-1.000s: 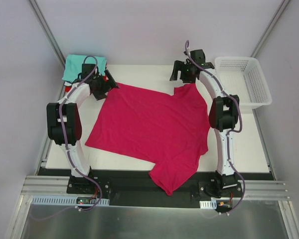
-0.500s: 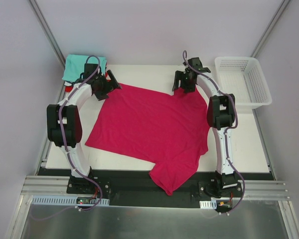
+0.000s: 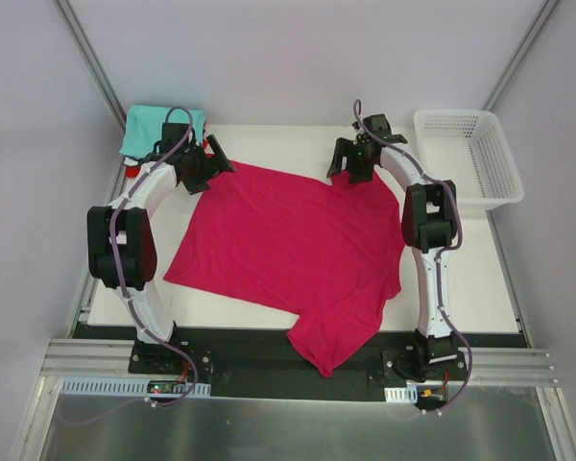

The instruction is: Fold and stack the t-shirts

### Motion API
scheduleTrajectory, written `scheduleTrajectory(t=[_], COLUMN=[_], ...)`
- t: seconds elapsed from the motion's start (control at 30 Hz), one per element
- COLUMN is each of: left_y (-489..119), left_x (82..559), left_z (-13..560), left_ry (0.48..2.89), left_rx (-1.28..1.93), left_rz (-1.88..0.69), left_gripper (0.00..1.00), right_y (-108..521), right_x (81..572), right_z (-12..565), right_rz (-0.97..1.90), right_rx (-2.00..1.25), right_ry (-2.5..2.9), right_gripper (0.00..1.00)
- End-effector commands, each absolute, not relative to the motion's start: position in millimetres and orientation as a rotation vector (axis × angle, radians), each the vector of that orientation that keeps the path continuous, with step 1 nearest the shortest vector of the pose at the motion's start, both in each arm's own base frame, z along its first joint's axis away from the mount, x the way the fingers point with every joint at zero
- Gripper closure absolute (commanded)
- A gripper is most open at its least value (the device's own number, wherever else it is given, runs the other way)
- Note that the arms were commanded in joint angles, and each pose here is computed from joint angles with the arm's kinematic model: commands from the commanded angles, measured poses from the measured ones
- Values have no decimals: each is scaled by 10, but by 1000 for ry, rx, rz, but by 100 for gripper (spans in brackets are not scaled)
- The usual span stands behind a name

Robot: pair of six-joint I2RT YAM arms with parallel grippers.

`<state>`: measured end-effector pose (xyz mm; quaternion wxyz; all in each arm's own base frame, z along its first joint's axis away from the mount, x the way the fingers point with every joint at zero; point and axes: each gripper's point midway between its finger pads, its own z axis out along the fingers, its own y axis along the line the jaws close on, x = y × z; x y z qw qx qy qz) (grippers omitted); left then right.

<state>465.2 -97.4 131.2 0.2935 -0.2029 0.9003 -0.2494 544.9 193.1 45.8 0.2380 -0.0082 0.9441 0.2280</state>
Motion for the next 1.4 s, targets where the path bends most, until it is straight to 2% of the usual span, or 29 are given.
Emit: scheduleTrajectory(t=[0.0, 0.17, 0.37, 0.43, 0.57, 0.63, 0.67, 0.7, 0.83, 1.37], left_y=[-1069, -1138, -1146, -1149, -1151, -1152, -1147, -1146, -1135, -1132], left_x=[4543, 4497, 4437, 4430, 4410, 4406, 4404, 4399, 4412, 4464], left_z=[1567, 1633, 1698, 1699, 1697, 1699, 1701, 1697, 1664, 1681], left_ry=[2362, 2357, 2350, 2353, 2358, 2360, 2360, 2363, 2371, 2372], left_rx=[-466, -435, -422, -424, -417, -413, -413, -412, -412, -409], left_rz=[-677, -705, -710, -712, -705, -705, -701, -699, -688, -673], left_gripper=[1, 1, 1, 1, 1, 1, 1, 1, 1, 1], right_y=[2038, 2005, 1874, 1953, 2089, 2143, 2181, 2223, 2325, 2110], right_x=[5349, 5308, 5312, 5200, 5296, 5342, 5415, 5421, 5552, 5574], right_z=[1263, 1584, 1593, 1477, 1475, 1393, 1407, 1440, 1416, 1013], right_rz=[727, 711, 715, 781, 888, 988, 1027, 1088, 1195, 1019], right_rx=[-58, -121, -104, -76, -66, -28, -22, -28, 17, 60], right_ry=[2446, 2393, 2403, 2422, 2380, 2382, 2345, 2323, 2270, 2398], right_gripper=[16, 15, 15, 15, 13, 2, 0, 3, 4, 4])
